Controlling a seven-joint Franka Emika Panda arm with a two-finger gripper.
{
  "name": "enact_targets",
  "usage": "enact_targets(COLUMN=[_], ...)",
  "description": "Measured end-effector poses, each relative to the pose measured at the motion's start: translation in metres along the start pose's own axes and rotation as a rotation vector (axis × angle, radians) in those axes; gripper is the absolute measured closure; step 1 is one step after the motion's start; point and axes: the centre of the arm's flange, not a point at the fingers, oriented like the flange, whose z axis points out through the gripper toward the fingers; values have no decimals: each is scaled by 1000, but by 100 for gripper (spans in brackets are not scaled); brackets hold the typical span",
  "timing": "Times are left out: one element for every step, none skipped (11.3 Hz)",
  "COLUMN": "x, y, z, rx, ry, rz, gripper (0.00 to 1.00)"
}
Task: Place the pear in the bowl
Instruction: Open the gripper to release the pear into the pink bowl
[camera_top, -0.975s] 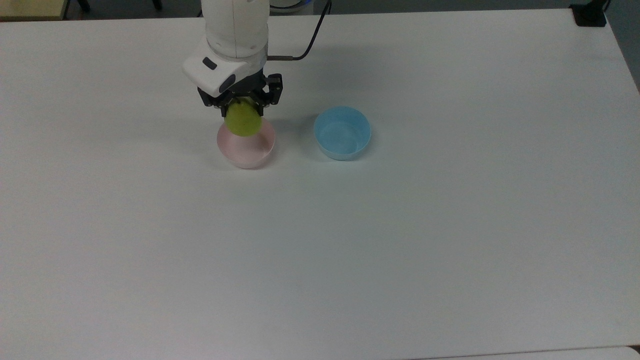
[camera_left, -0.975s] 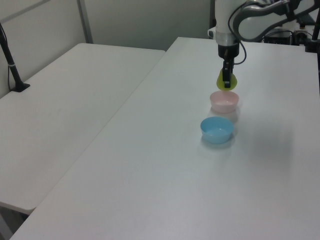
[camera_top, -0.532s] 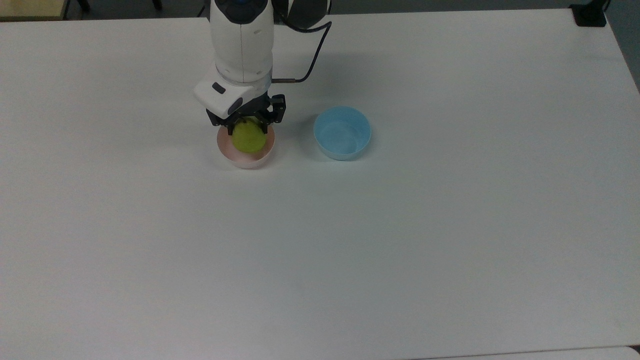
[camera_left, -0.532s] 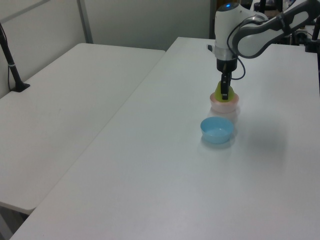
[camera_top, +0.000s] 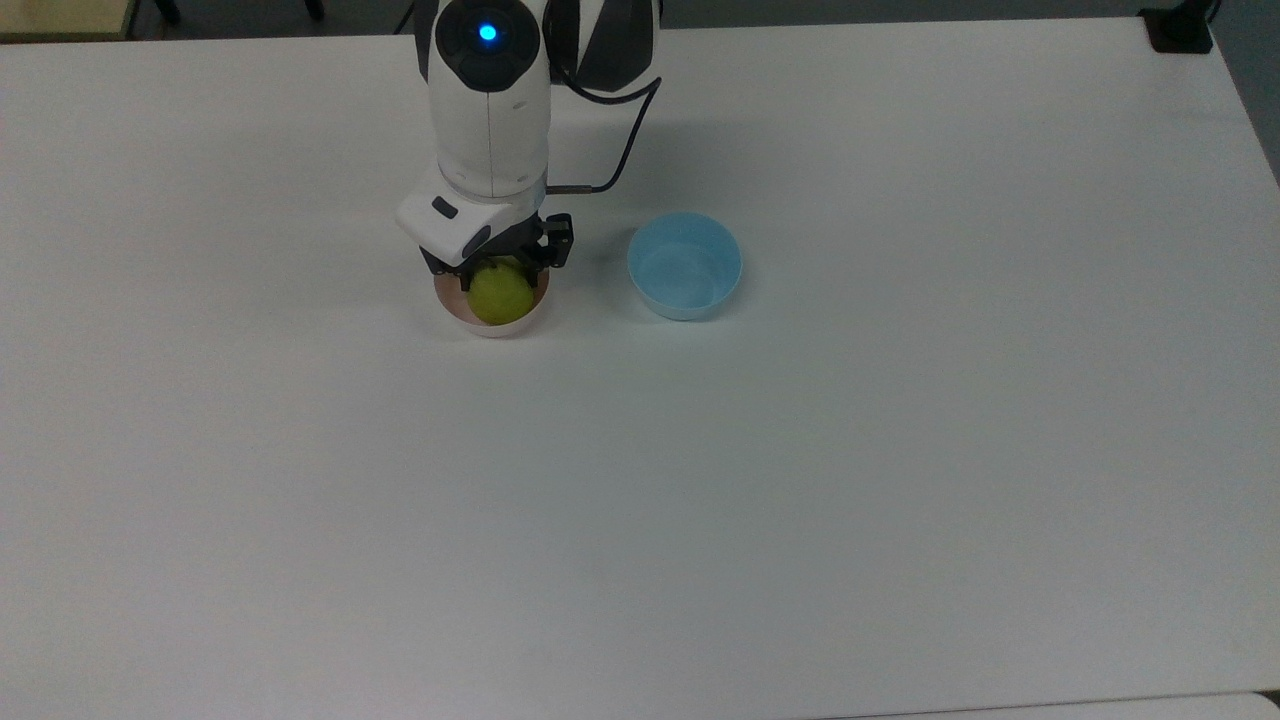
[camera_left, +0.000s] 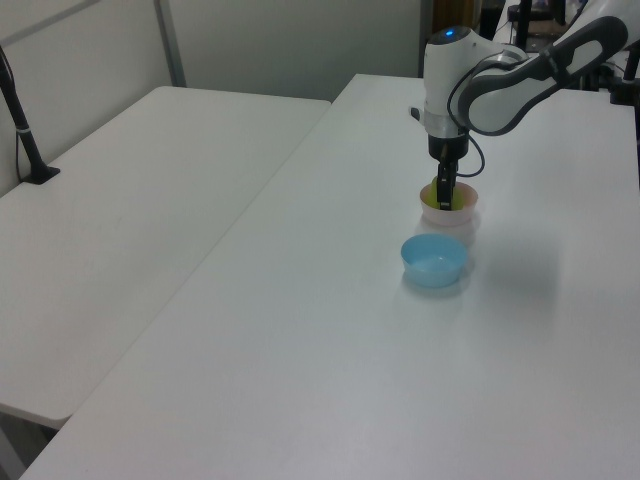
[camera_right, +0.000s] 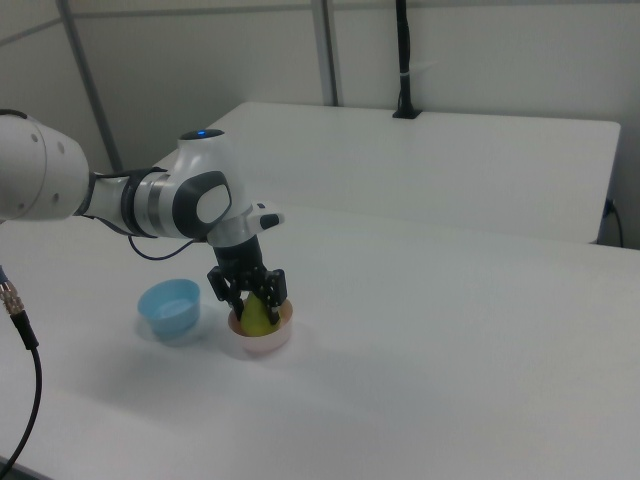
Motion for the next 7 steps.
enact_targets(x=[0, 0, 1, 1, 1, -1, -3], y=[0, 0, 1, 2, 4, 6, 11], z=[0, -1, -4, -9, -18, -36, -63], rx=[0, 0, -1, -2, -3, -5, -7], ry=[0, 2, 7, 13, 17, 9, 2], rz=[0, 1, 2, 4, 8, 15, 24], gripper=[27, 14, 1, 0, 0, 0, 0])
